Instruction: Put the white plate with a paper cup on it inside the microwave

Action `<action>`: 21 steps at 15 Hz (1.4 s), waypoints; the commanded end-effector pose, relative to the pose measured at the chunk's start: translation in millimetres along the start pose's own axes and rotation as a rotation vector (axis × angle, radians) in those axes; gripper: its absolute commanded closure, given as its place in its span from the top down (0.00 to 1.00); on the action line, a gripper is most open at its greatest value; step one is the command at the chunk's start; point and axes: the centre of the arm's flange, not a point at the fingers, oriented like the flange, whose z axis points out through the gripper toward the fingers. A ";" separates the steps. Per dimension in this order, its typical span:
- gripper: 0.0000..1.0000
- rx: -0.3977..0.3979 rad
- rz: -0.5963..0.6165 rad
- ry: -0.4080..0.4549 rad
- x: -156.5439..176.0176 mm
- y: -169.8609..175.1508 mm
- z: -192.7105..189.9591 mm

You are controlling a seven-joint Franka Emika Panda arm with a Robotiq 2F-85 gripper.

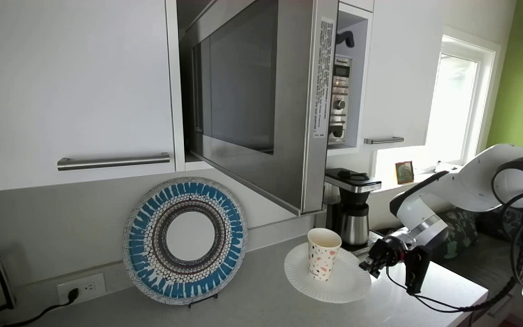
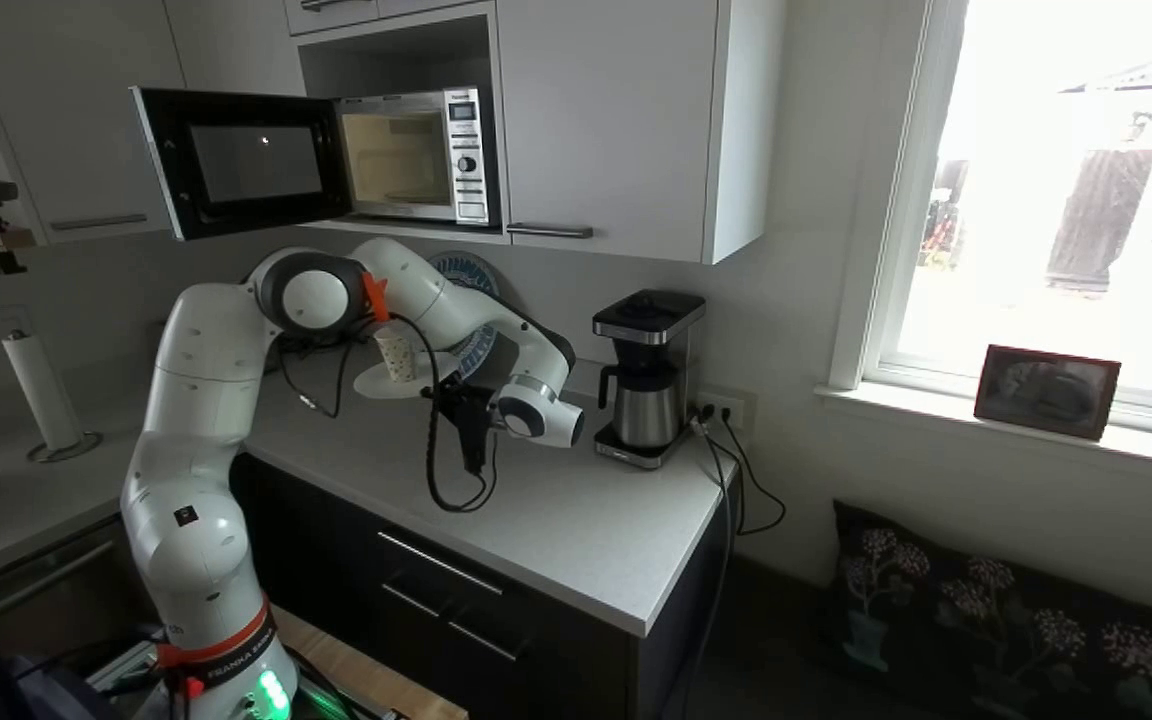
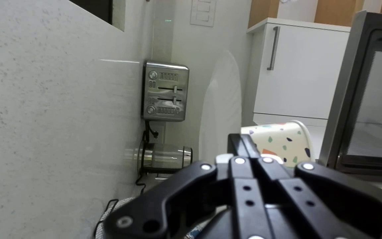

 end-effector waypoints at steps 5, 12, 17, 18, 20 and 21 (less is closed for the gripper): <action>0.00 0.063 0.007 -0.001 10.1 -55.0 -1.7; 0.00 0.074 0.018 -0.047 13.0 -100.0 6.7; 0.00 0.066 0.013 -0.070 18.4 -133.2 15.0; 0.01 0.057 -0.003 -0.068 17.4 -116.8 9.2; 0.01 0.051 -0.003 -0.073 18.2 -126.1 11.9; 0.01 0.050 -0.004 -0.074 18.3 -128.2 12.7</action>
